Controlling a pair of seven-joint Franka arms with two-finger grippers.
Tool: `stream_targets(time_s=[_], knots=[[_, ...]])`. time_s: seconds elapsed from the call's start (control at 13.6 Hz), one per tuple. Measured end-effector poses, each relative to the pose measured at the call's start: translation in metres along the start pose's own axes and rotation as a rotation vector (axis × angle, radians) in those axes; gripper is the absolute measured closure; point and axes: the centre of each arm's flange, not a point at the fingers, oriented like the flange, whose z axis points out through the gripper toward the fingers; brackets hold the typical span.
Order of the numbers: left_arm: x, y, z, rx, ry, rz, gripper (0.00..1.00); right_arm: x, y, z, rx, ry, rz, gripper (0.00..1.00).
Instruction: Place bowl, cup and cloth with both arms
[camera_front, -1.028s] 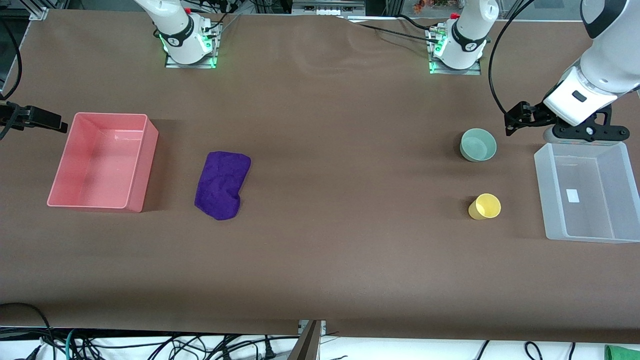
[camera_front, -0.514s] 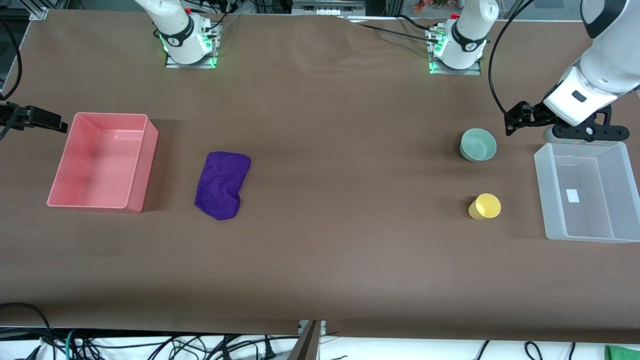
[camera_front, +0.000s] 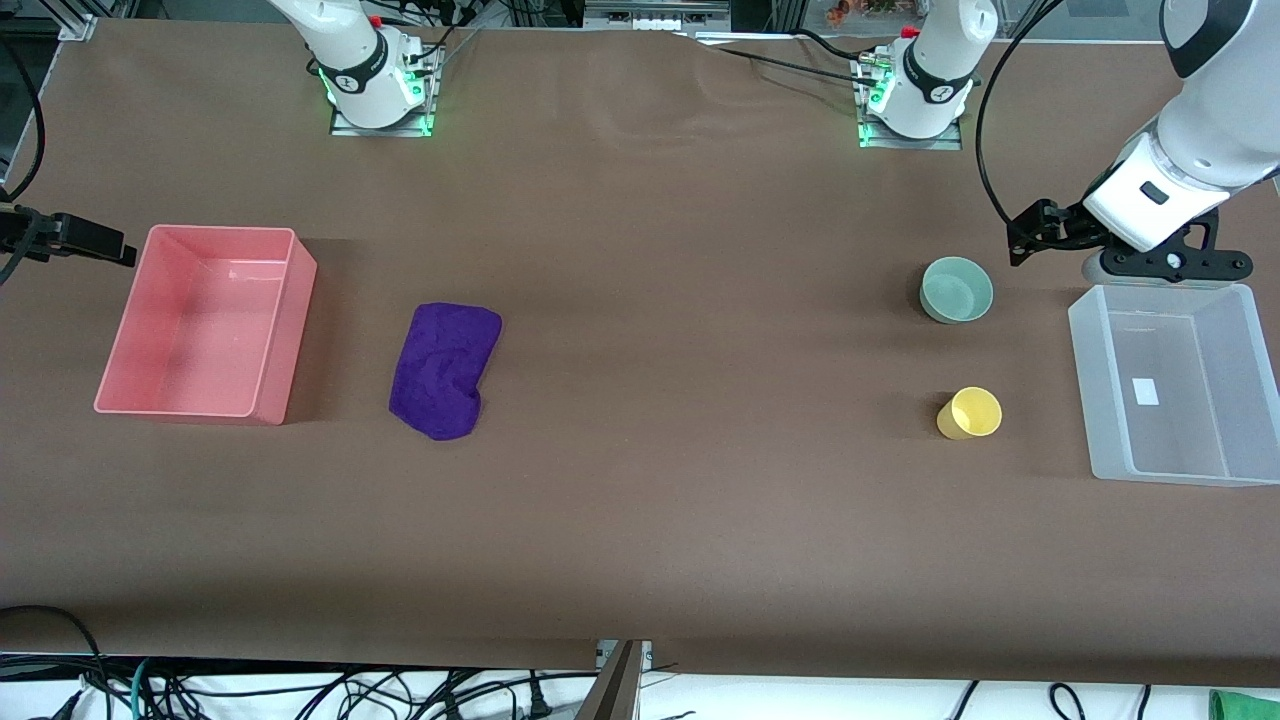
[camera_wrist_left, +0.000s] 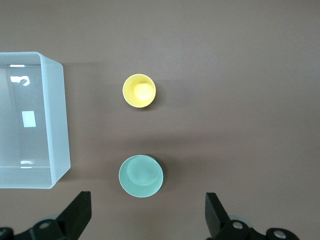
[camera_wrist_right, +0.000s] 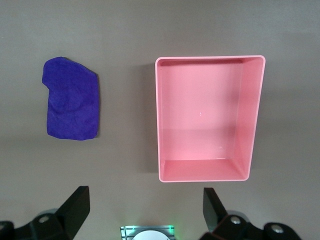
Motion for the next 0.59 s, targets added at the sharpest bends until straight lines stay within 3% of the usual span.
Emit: stream_targets(time_s=[0.59], knots=[[-0.0009, -0.0008, 0.0008, 0.000, -0.009, -0.001, 0.00, 0.0004, -0.0055, -0.0028, -0.002, 0.009, -0.009, 0.00]])
